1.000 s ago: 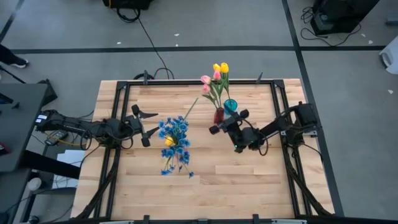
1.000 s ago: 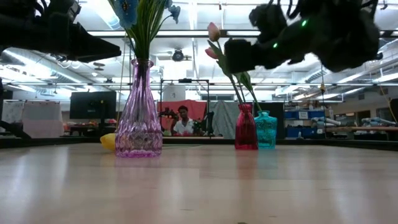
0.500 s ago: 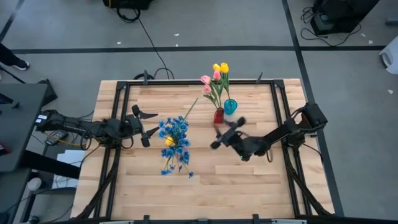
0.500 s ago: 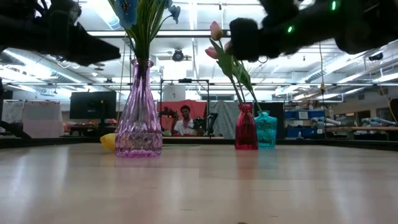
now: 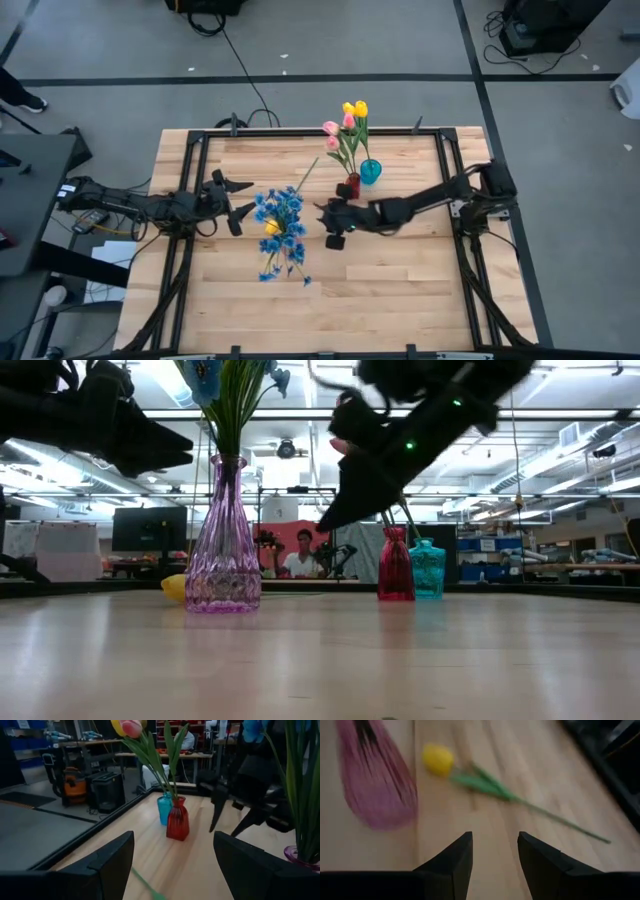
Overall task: Sort flowers into vase by color
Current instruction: Put the yellow flower into the blue vase
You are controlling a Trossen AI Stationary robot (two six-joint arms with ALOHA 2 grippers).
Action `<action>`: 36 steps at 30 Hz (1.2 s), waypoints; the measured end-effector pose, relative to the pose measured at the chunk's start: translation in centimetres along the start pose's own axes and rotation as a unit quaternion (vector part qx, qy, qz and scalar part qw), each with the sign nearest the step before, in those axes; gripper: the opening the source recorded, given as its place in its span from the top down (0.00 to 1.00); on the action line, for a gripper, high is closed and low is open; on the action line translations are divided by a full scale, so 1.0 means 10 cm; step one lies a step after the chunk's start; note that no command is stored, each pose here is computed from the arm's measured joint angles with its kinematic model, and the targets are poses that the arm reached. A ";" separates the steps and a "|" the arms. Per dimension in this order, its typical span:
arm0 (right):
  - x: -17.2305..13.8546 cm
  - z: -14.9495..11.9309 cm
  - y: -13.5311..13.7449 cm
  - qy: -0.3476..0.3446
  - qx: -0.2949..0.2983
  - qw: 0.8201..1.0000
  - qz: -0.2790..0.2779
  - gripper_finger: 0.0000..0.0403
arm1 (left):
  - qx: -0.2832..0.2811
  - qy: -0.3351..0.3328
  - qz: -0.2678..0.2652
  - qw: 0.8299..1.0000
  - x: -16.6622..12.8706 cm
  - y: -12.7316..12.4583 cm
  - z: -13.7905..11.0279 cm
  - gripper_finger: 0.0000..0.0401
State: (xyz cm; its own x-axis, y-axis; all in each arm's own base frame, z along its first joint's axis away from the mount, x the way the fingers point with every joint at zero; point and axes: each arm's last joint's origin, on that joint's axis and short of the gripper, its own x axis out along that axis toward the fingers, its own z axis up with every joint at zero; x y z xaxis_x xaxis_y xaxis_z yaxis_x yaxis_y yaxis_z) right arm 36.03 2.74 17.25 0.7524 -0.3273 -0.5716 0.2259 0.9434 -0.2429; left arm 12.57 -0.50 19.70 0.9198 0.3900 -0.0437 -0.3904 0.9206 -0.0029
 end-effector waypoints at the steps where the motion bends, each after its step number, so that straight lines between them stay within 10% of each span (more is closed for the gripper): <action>1: 0.03 0.03 -0.02 0.023 -0.016 1.000 0.010 0.59 | -0.003 0.000 0.000 1.000 0.00 0.00 0.00 0.30; 7: 0.16 0.24 -0.18 0.032 -0.063 0.993 0.096 0.59 | -0.016 -0.017 -0.001 1.000 0.00 0.00 0.04 0.30; 21: 0.62 0.36 -0.21 0.114 -0.203 0.967 0.107 0.59 | 0.009 -0.032 -0.007 0.999 0.00 -0.01 0.07 0.30; 36: 1.16 0.34 -0.82 0.104 -0.187 0.963 0.166 0.52 | 0.023 -0.020 -0.048 0.998 0.00 -0.03 0.04 0.30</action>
State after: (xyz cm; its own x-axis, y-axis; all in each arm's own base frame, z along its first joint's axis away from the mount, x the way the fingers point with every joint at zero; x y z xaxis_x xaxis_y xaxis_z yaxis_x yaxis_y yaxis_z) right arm 45.03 -8.63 15.32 0.5960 -0.0513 -0.8014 -0.2739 0.9251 -0.2629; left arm 12.68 -0.80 20.12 0.9543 0.2987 -0.0056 -0.2982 0.9536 0.0417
